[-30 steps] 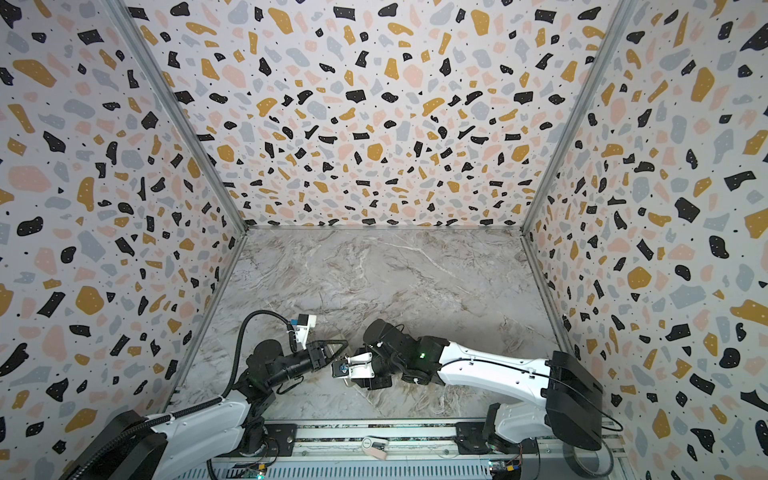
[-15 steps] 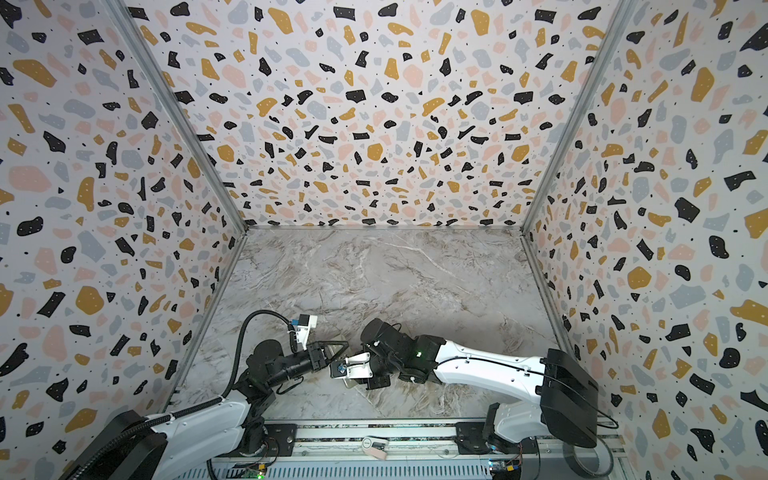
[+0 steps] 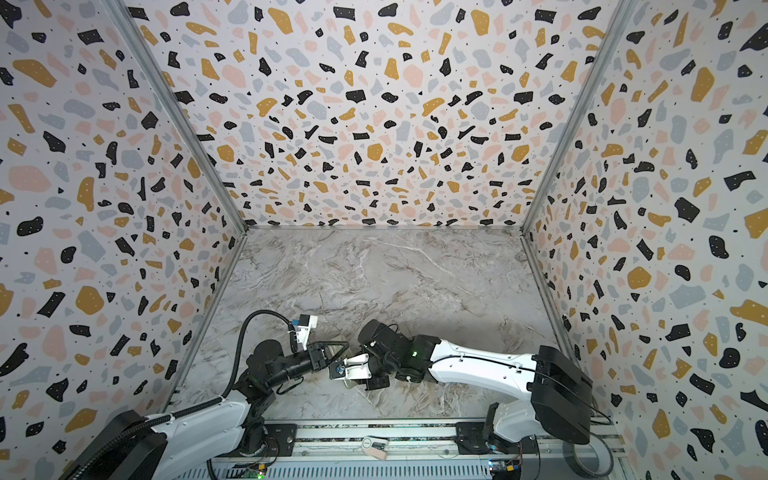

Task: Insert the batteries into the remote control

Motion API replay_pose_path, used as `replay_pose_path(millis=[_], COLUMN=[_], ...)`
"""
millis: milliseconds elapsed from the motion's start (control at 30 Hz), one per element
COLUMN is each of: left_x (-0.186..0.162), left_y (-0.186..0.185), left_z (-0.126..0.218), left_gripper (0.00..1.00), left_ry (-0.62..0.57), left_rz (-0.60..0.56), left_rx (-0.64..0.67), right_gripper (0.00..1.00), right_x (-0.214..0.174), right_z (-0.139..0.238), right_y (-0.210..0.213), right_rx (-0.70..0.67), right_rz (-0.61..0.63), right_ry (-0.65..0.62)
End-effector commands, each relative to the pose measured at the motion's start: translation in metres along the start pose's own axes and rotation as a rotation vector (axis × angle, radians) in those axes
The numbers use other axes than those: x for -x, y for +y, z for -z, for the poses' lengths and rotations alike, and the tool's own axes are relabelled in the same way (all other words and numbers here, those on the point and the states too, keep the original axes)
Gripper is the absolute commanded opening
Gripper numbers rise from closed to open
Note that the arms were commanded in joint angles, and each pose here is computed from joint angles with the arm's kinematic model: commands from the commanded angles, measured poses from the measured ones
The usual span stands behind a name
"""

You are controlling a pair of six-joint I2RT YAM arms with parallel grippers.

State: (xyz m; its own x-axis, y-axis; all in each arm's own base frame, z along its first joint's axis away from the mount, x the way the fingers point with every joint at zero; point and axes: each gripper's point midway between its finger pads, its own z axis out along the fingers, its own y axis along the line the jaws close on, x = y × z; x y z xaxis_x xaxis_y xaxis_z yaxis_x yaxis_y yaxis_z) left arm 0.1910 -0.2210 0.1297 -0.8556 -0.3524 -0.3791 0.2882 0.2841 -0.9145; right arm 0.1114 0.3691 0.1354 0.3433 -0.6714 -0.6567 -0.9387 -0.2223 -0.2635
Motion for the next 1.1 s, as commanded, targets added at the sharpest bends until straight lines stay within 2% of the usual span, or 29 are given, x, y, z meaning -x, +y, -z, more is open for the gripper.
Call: replay_pose_path(millis=[0, 467, 1067], left_x=[0.008, 0.007, 0.004], left_y=[-0.022, -0.021, -0.026], left_z=[-0.002, -0.003, -0.005], left_gripper=[0.00, 0.00, 0.00], left_ry=[-0.012, -0.006, 0.009], left_rz=[-0.060, -0.058, -0.051], left_rx=[-0.070, -0.066, -0.082], right_gripper=[0.25, 0.18, 0.13], right_x=[0.013, 0.015, 0.006], right_z=[0.006, 0.003, -0.010], right_y=[-0.007, -0.012, -0.027], right_rx=[-0.014, -0.035, -0.054], right_rz=[0.015, 0.012, -0.064], right_ry=[-0.021, -0.024, 0.032])
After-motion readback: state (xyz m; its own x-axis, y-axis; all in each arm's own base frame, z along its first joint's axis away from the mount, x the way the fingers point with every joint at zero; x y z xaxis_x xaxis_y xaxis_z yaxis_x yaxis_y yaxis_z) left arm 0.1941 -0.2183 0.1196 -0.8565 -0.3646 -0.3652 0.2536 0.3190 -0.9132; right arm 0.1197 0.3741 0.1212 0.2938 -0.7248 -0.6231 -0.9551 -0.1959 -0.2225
